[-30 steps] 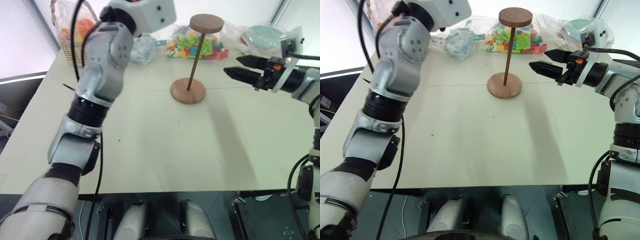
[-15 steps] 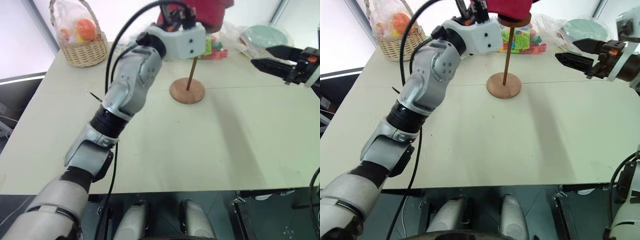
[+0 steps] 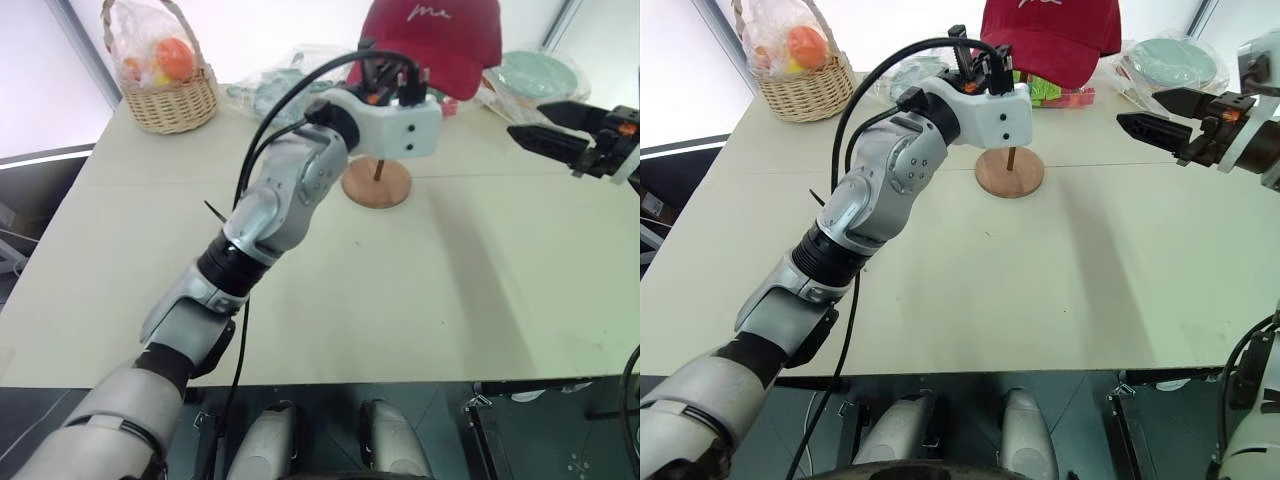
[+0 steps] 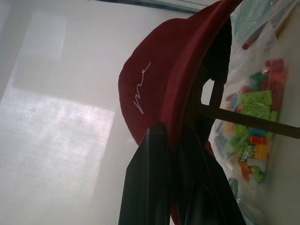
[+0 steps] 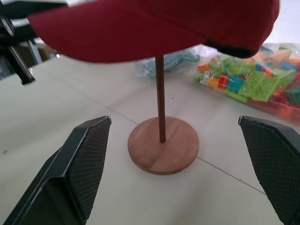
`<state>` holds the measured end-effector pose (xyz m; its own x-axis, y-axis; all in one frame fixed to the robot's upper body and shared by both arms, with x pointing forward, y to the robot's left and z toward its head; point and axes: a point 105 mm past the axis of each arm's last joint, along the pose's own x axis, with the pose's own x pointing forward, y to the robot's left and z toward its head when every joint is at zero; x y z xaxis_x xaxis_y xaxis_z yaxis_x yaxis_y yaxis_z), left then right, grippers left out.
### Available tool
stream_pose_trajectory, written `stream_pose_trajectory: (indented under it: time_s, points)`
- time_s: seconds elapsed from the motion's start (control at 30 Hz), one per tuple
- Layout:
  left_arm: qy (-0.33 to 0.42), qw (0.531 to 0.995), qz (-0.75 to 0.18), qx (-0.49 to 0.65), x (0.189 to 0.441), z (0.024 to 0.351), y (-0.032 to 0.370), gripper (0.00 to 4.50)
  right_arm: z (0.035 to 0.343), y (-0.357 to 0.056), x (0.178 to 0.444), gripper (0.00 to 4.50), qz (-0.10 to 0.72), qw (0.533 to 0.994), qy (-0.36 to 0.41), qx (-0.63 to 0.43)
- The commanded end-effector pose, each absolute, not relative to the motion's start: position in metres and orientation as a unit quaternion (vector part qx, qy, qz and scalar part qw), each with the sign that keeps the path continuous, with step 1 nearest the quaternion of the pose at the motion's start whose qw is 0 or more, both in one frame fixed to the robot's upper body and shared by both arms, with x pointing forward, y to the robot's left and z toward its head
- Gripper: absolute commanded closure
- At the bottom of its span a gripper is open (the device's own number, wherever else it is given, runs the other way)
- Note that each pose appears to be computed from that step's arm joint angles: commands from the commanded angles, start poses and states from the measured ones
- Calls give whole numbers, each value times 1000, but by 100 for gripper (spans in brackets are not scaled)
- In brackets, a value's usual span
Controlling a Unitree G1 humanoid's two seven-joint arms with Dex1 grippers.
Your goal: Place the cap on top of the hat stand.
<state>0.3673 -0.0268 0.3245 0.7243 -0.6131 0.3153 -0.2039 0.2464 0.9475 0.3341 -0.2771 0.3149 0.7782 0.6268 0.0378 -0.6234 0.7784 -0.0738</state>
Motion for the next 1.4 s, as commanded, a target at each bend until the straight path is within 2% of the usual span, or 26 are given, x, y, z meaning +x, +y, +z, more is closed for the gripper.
stream_pose_trajectory:
  time_s: [0.03, 0.47, 0.57, 0.77, 0.8, 1.07, 1.2, 1.4]
  points:
    - [-370, 696, -136, 600, 355, 336, -31, 447, 344, -284, 318, 0, 334, 939, -78, -23]
    - [-349, 683, -158, 622, 354, 312, -33, 447, 345, -289, 319, 0, 315, 946, -77, -28]
    - [-349, 683, -161, 622, 352, 310, -34, 348, 344, -291, 319, 0, 313, 946, -77, -28]
    - [-348, 684, -165, 620, 350, 309, -35, 43, 344, -291, 320, 0, 310, 947, -76, -29]
    - [-348, 684, -166, 619, 349, 310, -35, 3, 344, -291, 320, 0, 310, 947, -76, -29]
    - [-318, 707, -199, 599, 346, 305, -32, 3, 342, -291, 322, 0, 307, 948, -74, -31]
    - [-267, 721, -249, 589, 342, 291, -22, 3, 339, -292, 325, 0, 303, 950, -71, -34]
    - [-249, 732, -291, 564, 332, 301, -9, 3, 337, -294, 328, 0, 299, 951, -71, -35]
